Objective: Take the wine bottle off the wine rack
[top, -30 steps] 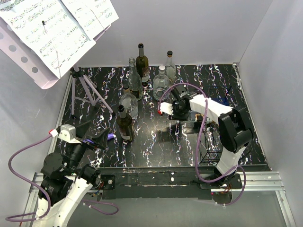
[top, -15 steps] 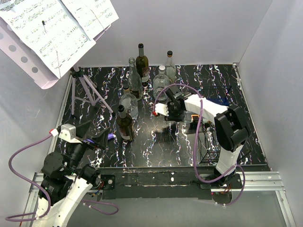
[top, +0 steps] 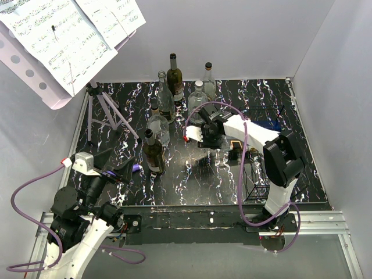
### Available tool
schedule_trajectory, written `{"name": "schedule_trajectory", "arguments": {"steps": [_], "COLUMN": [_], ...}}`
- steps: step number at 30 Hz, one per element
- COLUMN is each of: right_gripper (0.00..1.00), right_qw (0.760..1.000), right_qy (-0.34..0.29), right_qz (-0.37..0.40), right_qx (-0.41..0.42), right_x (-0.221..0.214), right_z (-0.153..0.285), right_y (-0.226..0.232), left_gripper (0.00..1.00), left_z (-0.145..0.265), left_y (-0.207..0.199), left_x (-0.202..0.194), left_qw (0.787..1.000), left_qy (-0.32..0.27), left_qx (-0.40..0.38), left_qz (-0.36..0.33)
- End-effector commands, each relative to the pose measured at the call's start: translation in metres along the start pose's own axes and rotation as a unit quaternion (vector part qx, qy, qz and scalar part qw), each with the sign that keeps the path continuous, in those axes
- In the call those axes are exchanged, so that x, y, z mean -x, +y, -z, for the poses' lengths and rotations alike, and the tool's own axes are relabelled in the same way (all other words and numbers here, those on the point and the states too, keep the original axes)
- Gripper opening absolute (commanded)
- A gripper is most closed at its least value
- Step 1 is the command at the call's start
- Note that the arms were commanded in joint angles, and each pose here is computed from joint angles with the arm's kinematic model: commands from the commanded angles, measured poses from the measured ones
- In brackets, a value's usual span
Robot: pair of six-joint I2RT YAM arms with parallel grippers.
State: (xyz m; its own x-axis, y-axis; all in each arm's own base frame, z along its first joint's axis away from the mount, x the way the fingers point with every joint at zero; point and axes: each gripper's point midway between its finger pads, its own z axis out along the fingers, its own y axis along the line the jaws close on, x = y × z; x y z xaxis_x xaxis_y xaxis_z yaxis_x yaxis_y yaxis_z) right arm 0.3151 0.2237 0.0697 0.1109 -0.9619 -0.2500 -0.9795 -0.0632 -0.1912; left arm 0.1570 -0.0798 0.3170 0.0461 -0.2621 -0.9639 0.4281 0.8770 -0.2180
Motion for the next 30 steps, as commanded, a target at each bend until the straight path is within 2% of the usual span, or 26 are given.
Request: {"name": "schedule_trajectory", "arguments": {"steps": [1,20,30], "right_gripper": [0.01,0.01,0.01], "right_qw": [0.999,0.996,0.984], "right_qy": [-0.025,-0.070,-0.159], "right_qz": [0.014,0.041,0.043], "right_qx": [-0.029,-0.045,-0.062], "right_x": [0.027,0.069,0.104], "right_z": [0.029,0.058,0.095], "right_y": [-0.011,-0.006,0.005], "left_gripper": [0.98,0.98,0.98], "left_z": [-0.002,0.001,0.002], "left_y": [-0.003,-0.001,-0.001], "left_x": [0.002,0.004,0.006], "left_qw": [1.000,1.000,1.000], "left_qy": [0.003,-0.003,-0.006], "left_qx": [-0.006,-0.003,-0.002], "left_qz": [-0.003,-0.002,-0.002]}}
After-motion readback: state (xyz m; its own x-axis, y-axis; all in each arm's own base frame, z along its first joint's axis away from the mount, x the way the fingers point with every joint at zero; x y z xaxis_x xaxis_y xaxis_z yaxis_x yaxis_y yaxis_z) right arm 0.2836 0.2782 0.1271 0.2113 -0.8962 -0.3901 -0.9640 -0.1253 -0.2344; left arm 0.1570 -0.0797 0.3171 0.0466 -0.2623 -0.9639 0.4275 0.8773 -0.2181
